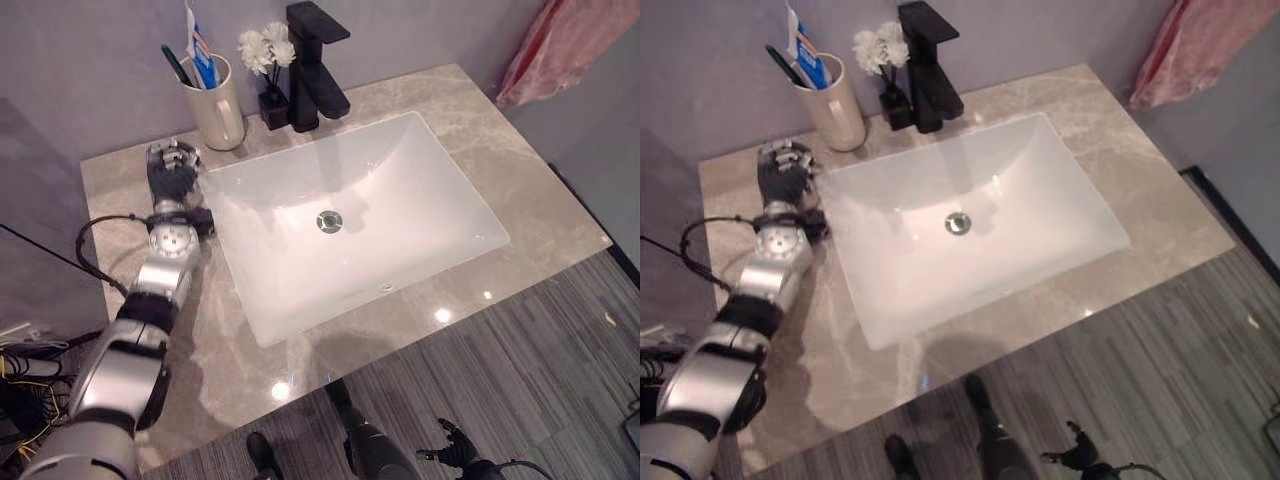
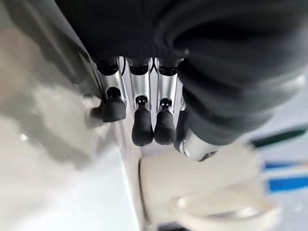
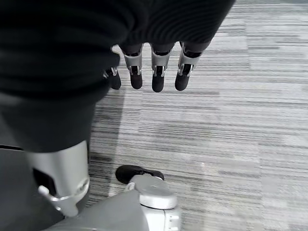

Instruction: Put brush and paste in cup on sink, flatten towel.

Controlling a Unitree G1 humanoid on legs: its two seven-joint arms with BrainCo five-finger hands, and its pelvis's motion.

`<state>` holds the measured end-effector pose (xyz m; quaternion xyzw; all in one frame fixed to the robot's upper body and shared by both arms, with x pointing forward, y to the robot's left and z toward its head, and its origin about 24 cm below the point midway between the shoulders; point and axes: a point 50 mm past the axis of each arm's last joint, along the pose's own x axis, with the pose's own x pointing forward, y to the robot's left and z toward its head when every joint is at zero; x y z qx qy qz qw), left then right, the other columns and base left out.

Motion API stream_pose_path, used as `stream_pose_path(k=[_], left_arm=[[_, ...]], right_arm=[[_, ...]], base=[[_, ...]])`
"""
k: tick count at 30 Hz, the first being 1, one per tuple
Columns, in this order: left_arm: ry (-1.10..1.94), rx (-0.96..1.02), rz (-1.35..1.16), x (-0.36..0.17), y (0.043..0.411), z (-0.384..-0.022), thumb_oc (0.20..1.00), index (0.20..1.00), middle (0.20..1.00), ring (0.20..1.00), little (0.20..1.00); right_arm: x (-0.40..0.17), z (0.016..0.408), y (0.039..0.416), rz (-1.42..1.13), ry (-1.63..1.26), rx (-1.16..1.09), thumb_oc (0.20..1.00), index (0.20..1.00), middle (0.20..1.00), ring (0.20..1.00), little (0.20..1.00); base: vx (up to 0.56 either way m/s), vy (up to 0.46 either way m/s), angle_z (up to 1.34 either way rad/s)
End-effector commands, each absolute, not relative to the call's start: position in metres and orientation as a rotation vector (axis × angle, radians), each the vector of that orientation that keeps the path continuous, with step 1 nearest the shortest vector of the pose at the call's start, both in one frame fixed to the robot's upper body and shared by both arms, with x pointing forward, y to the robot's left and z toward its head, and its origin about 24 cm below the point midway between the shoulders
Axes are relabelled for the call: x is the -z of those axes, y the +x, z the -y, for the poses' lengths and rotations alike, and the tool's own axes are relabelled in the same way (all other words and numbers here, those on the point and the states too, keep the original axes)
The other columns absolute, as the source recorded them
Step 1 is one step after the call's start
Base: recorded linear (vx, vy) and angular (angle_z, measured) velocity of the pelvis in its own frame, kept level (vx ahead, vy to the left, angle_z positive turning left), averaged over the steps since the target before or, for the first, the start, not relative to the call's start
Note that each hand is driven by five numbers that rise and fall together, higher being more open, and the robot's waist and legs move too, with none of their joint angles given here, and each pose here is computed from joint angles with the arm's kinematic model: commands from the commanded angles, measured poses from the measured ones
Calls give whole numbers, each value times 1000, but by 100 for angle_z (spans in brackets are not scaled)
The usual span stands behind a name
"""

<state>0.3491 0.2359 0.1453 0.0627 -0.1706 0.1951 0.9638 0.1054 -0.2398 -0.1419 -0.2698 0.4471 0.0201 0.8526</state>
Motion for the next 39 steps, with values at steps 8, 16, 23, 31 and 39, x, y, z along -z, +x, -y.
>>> stream_pose_path(k=[8,16,23,31,39], left_arm=[[55,-598,239,-60,234,-285,200,200,200,200,200],[-91,-881,-159,35,176,-292,200,200,200,200,200],[-332,-821,-626,118,121,-249,200,200,200,200,200],[-447,-645,-861,148,110,-211,200,200,200,200,200],[-225,-538,-1093,162,96,-224,796,796,796,796,796]], right_arm=[[147,241,103,-974,-561,7,1000,1000,1000,1000,1000],[144,242,112,-938,-613,23,1000,1000,1000,1000,1000],[140,250,117,-934,-676,16,1000,1000,1000,1000,1000],[136,262,120,-942,-744,-6,1000,1000,1000,1000,1000],[140,274,114,-1049,-722,-2,1000,1000,1000,1000,1000]], base=[[11,-10,6],[-29,-49,18],[-36,-78,4],[-88,-74,6],[-79,-15,14]])
